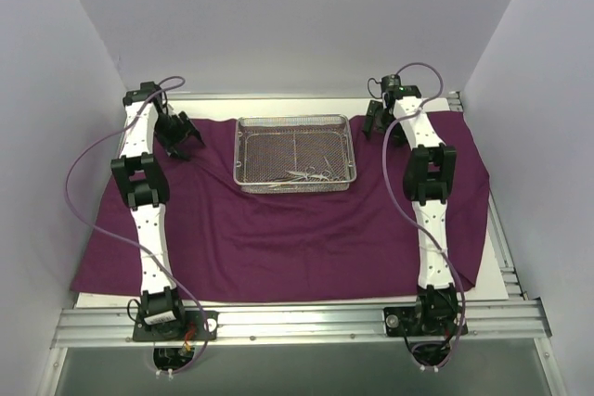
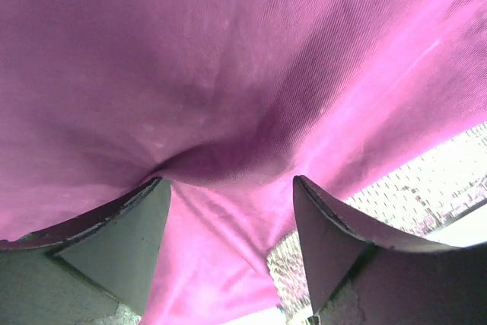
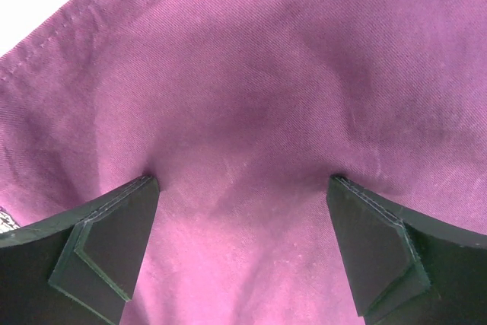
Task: Open and lay out the surgical kit
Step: Smooth out the surgical kit at the center of the board.
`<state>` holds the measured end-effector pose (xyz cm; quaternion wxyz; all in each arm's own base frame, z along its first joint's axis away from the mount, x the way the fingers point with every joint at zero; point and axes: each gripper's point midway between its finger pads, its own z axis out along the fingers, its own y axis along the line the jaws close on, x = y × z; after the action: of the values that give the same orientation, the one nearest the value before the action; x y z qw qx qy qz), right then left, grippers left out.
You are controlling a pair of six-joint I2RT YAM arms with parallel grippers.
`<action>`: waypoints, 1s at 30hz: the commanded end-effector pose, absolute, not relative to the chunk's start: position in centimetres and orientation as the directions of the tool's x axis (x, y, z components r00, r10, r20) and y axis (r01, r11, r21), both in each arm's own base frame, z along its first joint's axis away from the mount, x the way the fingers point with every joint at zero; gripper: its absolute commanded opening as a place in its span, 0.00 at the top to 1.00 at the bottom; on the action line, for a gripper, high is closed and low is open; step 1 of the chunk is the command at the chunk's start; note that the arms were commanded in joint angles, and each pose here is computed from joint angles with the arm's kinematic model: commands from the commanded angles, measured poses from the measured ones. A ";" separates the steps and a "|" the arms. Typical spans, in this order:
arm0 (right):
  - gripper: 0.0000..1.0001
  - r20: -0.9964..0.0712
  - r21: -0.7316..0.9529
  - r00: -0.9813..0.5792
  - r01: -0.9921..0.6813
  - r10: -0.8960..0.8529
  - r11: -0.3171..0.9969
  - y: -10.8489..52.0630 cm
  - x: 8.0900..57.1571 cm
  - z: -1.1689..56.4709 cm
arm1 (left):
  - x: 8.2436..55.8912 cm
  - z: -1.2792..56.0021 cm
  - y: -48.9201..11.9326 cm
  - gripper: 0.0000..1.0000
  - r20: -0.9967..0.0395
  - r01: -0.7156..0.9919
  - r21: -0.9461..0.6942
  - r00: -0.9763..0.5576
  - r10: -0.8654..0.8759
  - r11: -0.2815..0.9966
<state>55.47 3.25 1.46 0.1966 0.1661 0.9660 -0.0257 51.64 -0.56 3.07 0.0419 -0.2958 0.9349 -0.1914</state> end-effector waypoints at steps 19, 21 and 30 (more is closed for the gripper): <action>0.15 -0.414 -0.015 -0.769 0.540 0.487 0.841 -5.4 40.9 14.3 | 42.4 15.2 -0.3 0.22 -0.353 -0.421 -0.219 -0.807 -0.474 0.880; 0.27 -0.426 0.026 -0.741 0.564 0.519 0.826 -6.5 38.3 15.3 | 40.6 13.8 -0.9 0.25 -0.308 -0.412 -0.222 -0.830 -0.464 0.884; 0.68 -0.193 0.093 -0.835 0.508 0.516 0.856 -5.4 28.8 8.8 | 33.6 9.7 -2.1 0.27 -0.198 -0.397 -0.229 -0.875 -0.442 0.889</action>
<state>30.71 -6.46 10.56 0.1472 0.2923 0.9449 -0.0064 32.06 -1.73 7.23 0.0510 -0.2362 0.9685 -0.0598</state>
